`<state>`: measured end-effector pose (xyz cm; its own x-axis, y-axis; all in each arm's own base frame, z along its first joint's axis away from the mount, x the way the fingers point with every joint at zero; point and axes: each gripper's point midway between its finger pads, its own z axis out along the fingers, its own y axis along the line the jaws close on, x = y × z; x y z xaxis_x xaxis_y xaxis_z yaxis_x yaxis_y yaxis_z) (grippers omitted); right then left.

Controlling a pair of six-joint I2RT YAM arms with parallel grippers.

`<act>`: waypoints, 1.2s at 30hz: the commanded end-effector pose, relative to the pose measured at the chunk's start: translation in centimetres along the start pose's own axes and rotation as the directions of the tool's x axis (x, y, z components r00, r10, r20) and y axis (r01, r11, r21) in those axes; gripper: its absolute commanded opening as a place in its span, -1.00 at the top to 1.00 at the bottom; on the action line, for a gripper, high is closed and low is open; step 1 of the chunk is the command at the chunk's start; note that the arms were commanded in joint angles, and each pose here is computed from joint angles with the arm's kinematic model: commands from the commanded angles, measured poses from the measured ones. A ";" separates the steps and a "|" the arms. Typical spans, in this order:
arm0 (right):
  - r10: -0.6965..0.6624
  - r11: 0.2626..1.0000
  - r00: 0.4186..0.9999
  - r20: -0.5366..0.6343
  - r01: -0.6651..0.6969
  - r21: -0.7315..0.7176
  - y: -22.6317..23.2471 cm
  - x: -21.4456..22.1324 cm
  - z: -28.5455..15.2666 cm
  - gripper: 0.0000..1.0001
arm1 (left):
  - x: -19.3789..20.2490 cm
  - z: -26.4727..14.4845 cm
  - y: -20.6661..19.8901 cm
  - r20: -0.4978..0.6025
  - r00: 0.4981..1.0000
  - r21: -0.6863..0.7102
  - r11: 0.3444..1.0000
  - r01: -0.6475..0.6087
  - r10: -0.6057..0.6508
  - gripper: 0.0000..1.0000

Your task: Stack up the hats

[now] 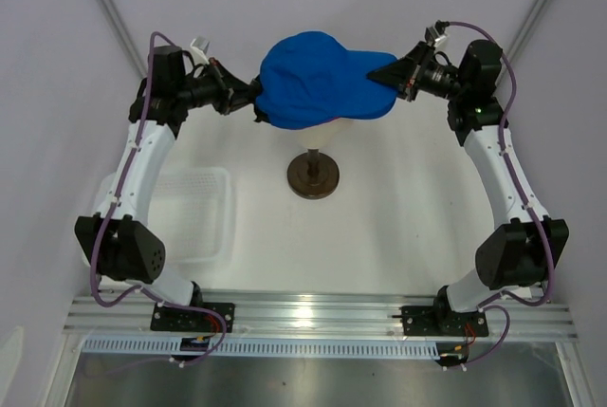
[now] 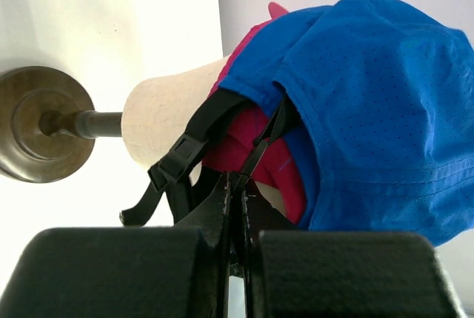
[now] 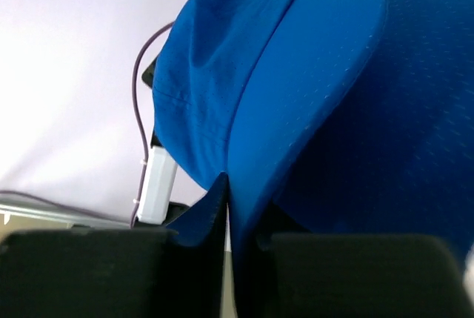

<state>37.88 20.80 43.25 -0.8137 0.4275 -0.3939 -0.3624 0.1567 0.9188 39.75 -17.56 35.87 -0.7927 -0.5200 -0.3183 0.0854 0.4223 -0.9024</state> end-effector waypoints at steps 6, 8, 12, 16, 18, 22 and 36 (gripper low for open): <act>-0.052 0.994 0.989 0.138 0.038 0.099 -1.9 -3.3 -2.8 0.11 | -0.1 0.0 2.4 0.012 1.000 -0.073 0.997 -0.008 0.009 0.99; -0.054 0.994 0.989 0.140 0.041 0.098 -1.8 -3.3 -2.8 0.00 | -0.1 0.0 2.2 0.008 1.000 -0.067 0.998 -0.013 0.013 0.99; -0.054 0.996 0.987 0.150 0.043 0.076 -1.4 -3.7 -2.6 0.38 | 0.1 -0.2 2.3 0.005 1.000 -0.071 0.997 -0.024 0.025 0.99; -0.055 0.998 0.987 0.152 0.050 0.040 -0.7 -4.0 -2.5 0.49 | 0.3 -0.4 2.5 0.007 0.999 -0.079 0.996 -0.036 0.037 0.99; -0.059 0.998 0.987 0.151 0.053 0.043 -0.7 -4.0 -2.5 0.38 | 0.4 -0.4 2.6 0.007 0.999 -0.080 0.996 -0.037 0.037 0.99; -0.055 0.997 0.988 0.146 0.046 0.067 -1.4 -3.7 -2.6 0.22 | 0.3 -0.3 2.6 0.010 0.999 -0.081 0.996 -0.045 0.046 0.99; -0.054 0.996 0.992 0.114 0.044 0.081 -2.4 -2.7 -1.2 1.00 | 0.7 -0.7 3.4 0.036 0.994 -0.150 0.984 -0.100 0.106 0.99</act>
<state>40.18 18.38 42.52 -0.7579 0.5212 -0.3923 -0.3371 0.2019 0.9196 39.84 -16.92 33.13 -0.7835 -0.5005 -0.3682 0.0715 0.5160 -0.8536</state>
